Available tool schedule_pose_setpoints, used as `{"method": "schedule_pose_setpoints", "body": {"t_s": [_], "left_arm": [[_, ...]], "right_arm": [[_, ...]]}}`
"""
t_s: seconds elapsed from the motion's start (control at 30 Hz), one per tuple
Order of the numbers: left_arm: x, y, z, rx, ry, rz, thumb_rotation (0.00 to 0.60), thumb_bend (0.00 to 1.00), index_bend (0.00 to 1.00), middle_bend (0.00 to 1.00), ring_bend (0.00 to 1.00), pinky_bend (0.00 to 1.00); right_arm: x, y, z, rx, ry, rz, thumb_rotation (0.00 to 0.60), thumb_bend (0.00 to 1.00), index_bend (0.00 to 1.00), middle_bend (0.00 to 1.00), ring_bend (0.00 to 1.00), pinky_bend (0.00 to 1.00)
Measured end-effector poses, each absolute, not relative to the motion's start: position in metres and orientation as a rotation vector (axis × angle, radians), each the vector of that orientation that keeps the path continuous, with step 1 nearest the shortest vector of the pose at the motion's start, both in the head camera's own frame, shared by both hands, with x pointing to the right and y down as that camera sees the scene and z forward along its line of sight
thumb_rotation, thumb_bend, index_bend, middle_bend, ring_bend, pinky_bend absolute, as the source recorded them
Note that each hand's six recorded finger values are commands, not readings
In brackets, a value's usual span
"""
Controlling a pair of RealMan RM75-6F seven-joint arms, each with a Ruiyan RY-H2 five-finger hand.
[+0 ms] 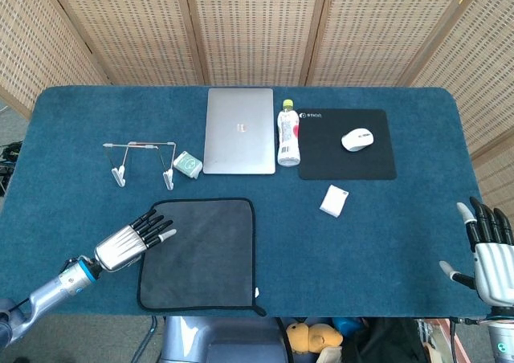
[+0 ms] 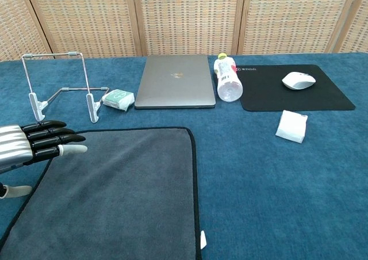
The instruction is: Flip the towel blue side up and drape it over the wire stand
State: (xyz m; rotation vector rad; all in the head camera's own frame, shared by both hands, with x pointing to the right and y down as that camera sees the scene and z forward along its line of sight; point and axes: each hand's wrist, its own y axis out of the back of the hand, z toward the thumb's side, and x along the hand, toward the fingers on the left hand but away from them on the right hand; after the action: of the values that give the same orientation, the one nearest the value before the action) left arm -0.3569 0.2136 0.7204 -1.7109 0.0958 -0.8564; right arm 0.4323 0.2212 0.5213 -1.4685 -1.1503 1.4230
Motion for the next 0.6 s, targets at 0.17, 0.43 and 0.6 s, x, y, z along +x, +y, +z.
{"method": "schedule_pose_setpoints", "body": {"t_s": [0.17,0.43,0.6], "left_arm": [[-0.3533,0.2126,0.7184,-1.680,0.085,-0.825,0.600,0.30,0.00,0.00,0.00,0.00],[-0.3507,0.2140,0.7210,-1.656,0.051,-0.801,0.600,0.30,0.00,0.00,0.00,0.00],[-0.3497,0.2122,0.7208,-1.648,0.044,-0.791,0.600,0.34,0.00,0.00,0.00,0.00]], "right_arm": [[0.4325,0.2213,0.5211,-1.470,-1.151,1.422,0.600,0.00,0.00,0.00,0.00,0.00],[0.4322,0.2216,0.5206,-1.467,-1.149,1.421,0.600,0.00,0.00,0.00,0.00,0.00],[0.4320,0.2216,0.5200,-1.464,-1.152,1.419,0.600,0.00,0.00,0.00,0.00,0.00]]}}
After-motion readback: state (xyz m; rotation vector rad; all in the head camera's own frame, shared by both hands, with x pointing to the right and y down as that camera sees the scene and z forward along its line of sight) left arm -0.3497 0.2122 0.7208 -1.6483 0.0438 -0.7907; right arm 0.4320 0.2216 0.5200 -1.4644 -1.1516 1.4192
